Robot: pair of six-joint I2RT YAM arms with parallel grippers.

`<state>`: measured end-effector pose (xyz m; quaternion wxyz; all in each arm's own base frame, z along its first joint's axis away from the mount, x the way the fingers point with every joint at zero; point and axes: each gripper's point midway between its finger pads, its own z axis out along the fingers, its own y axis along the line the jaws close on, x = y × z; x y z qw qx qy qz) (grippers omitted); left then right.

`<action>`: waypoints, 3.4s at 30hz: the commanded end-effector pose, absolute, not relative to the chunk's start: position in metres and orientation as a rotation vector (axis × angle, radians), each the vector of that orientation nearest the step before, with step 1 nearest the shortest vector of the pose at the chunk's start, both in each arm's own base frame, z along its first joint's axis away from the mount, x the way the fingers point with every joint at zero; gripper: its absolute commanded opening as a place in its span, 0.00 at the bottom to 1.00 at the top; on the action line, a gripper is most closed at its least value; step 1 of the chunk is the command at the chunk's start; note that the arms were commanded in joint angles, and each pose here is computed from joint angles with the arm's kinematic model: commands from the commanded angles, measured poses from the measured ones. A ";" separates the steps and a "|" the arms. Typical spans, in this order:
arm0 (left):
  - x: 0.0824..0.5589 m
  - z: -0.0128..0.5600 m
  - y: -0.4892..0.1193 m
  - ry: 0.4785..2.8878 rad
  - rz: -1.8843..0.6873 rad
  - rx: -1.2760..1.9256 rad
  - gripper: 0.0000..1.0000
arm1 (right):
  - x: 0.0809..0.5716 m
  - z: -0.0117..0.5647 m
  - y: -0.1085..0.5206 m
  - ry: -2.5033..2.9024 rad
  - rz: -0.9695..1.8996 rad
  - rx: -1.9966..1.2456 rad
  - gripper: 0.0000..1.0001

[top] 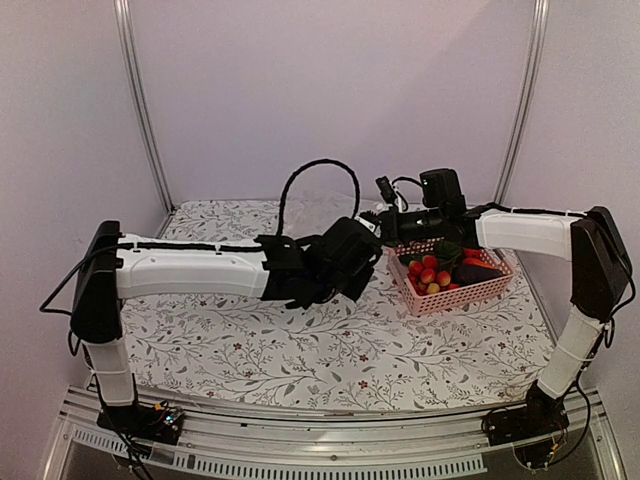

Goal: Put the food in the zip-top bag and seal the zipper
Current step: Pass from the left arm to the right, then pass from the right arm to the left, then open the zipper food storage bag at the center of the board.

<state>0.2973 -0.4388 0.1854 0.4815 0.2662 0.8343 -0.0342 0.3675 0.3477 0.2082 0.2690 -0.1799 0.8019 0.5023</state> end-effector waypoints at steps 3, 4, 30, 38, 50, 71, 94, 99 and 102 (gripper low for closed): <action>0.298 0.246 -0.407 1.903 -0.103 0.388 0.47 | 0.369 0.218 0.343 2.132 1.343 -0.468 0.00; 0.300 0.248 -0.405 1.896 -0.106 0.383 0.49 | 0.368 0.220 0.343 2.130 1.349 -0.467 0.00; 0.348 0.206 -0.380 2.019 0.141 0.397 0.10 | 0.359 0.221 0.339 2.135 1.349 -0.479 0.00; 0.351 0.242 -0.354 1.937 0.202 0.338 0.00 | 0.377 0.184 0.318 2.266 1.096 -0.408 0.00; 0.362 0.250 -0.345 1.974 0.264 0.521 0.00 | 0.397 0.169 0.298 2.285 0.868 -0.436 0.00; 0.369 0.236 -0.344 2.161 0.139 0.712 0.00 | 0.299 0.322 0.305 1.630 1.012 -1.118 0.50; 0.354 0.269 -0.349 2.224 -0.394 0.697 0.00 | 0.245 0.266 0.409 1.270 0.462 -1.711 0.46; 0.352 0.269 -0.352 2.226 -0.424 0.702 0.00 | 0.260 0.275 0.420 1.263 0.408 -1.662 0.48; 0.352 0.268 -0.355 2.230 -0.448 0.703 0.00 | 0.271 0.282 0.424 1.253 0.361 -1.621 0.49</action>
